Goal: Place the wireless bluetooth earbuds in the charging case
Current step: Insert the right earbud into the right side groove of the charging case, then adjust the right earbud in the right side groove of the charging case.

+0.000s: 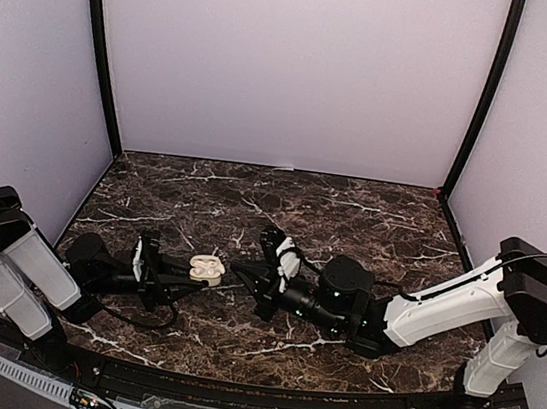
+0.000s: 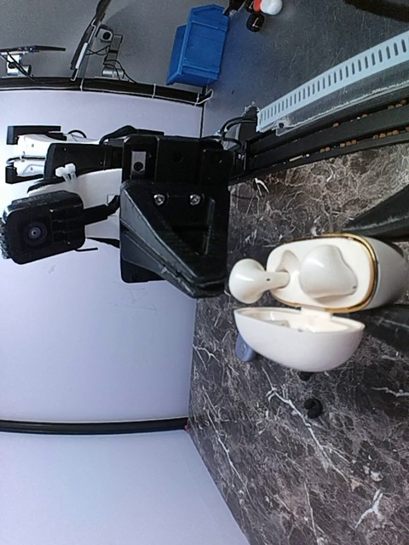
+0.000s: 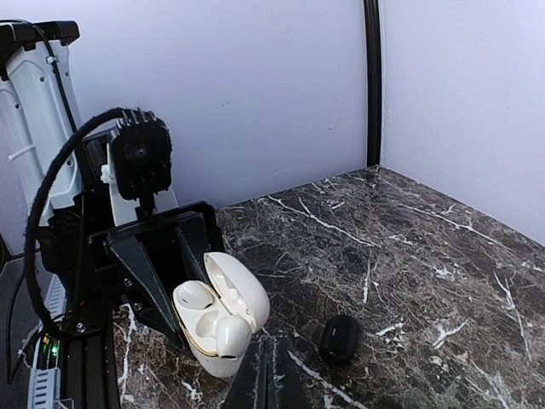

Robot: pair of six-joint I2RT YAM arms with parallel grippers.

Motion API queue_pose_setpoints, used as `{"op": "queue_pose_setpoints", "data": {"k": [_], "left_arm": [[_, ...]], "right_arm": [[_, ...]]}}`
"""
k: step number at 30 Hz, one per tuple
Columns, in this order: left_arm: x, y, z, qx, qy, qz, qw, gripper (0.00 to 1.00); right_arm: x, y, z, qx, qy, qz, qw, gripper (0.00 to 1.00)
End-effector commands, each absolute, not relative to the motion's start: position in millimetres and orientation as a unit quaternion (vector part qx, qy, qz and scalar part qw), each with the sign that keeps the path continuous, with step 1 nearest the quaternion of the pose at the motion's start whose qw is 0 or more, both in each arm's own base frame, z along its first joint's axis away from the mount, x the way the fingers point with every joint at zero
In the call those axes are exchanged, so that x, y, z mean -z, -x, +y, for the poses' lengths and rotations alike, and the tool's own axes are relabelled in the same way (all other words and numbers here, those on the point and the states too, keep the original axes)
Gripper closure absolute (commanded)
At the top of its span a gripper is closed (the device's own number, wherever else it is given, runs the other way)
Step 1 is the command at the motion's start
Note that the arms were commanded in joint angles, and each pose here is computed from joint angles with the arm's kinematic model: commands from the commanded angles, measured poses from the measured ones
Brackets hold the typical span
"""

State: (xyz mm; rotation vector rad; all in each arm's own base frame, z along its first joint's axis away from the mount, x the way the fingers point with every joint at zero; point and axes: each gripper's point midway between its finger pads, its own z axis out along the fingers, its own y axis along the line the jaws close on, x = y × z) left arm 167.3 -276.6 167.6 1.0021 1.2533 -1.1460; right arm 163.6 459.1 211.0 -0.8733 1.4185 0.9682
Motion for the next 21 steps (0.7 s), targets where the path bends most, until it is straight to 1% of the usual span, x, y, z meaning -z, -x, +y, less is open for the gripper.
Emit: {"op": "queue_pose_setpoints", "data": {"k": [1, 6, 21], "left_arm": [[-180.6, -161.0, -278.5, 0.492, -0.437, 0.501, 0.563, 0.93], [-181.0, -158.6, -279.0, 0.497, -0.439, 0.496, 0.560, 0.93], [-178.5, -164.0, -278.3, 0.486, -0.433, 0.507, 0.565, 0.93]], "right_arm": [[-214.4, -168.6, 461.1, -0.394, 0.367, 0.612, 0.579, 1.00], [-215.8, -167.6, 467.9, -0.396, 0.377, 0.610, 0.574, 1.00], [-211.3, -143.2, 475.7, -0.434, 0.424, 0.583, 0.541, 1.00]]}}
